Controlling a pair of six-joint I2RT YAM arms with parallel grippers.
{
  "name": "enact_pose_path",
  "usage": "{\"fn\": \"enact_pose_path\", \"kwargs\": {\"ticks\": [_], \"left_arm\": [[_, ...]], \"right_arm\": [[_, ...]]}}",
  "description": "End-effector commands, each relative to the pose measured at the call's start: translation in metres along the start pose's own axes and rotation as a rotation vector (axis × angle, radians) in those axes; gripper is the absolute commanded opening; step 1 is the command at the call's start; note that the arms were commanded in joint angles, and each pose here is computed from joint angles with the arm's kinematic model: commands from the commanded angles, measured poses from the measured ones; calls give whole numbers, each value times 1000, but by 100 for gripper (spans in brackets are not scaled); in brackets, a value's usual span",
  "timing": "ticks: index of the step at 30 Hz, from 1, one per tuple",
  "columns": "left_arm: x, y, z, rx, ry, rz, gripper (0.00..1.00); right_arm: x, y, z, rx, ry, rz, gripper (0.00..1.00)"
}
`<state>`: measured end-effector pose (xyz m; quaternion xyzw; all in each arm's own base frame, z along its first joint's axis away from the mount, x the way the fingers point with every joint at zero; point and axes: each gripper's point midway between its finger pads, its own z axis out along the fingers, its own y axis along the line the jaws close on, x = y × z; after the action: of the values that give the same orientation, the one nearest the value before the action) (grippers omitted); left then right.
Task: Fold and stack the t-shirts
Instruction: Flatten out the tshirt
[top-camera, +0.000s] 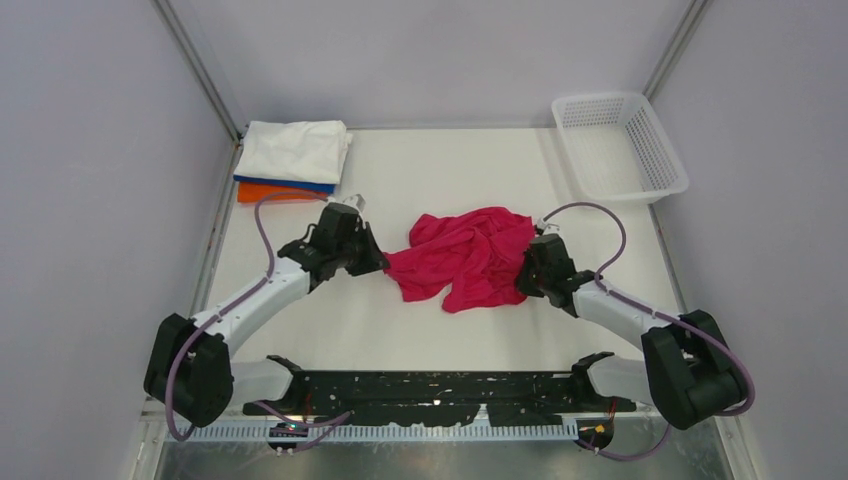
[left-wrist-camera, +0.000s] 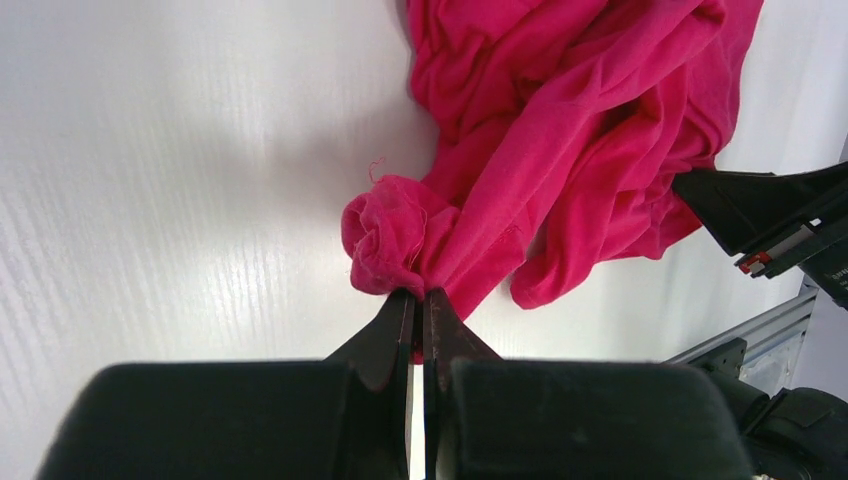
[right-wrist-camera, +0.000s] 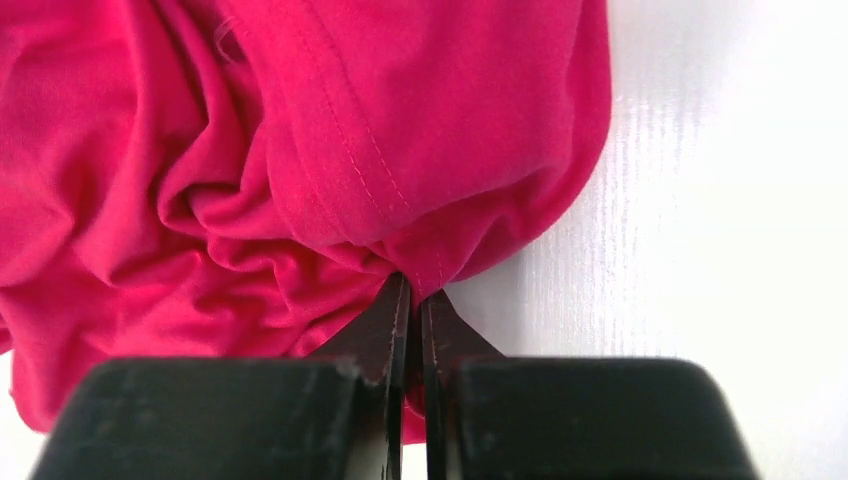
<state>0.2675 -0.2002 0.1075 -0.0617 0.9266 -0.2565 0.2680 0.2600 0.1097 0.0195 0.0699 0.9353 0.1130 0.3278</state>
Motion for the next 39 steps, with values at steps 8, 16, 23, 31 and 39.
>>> {"fn": "enact_pose_path", "kwargs": {"ticks": [8,16,23,31,39], "left_arm": [[-83,-47,-100,92,-388,99,0],[-118,-85,-240,265,-751,204,0],[-107,-95,-351,395,-968,248,0],[-75,-99,-450,572,-1160,304,0],[-77,-113,-500,612,-1231,349,0]], "right_arm": [[-125,25,-118,-66,-467,-25,5],[-174,47,-256,-248,-774,-65,5],[-189,75,-392,-495,-1012,-148,5],[-157,95,-484,-768,-1117,-253,5],[-149,97,-524,-857,-1162,-246,5]]}}
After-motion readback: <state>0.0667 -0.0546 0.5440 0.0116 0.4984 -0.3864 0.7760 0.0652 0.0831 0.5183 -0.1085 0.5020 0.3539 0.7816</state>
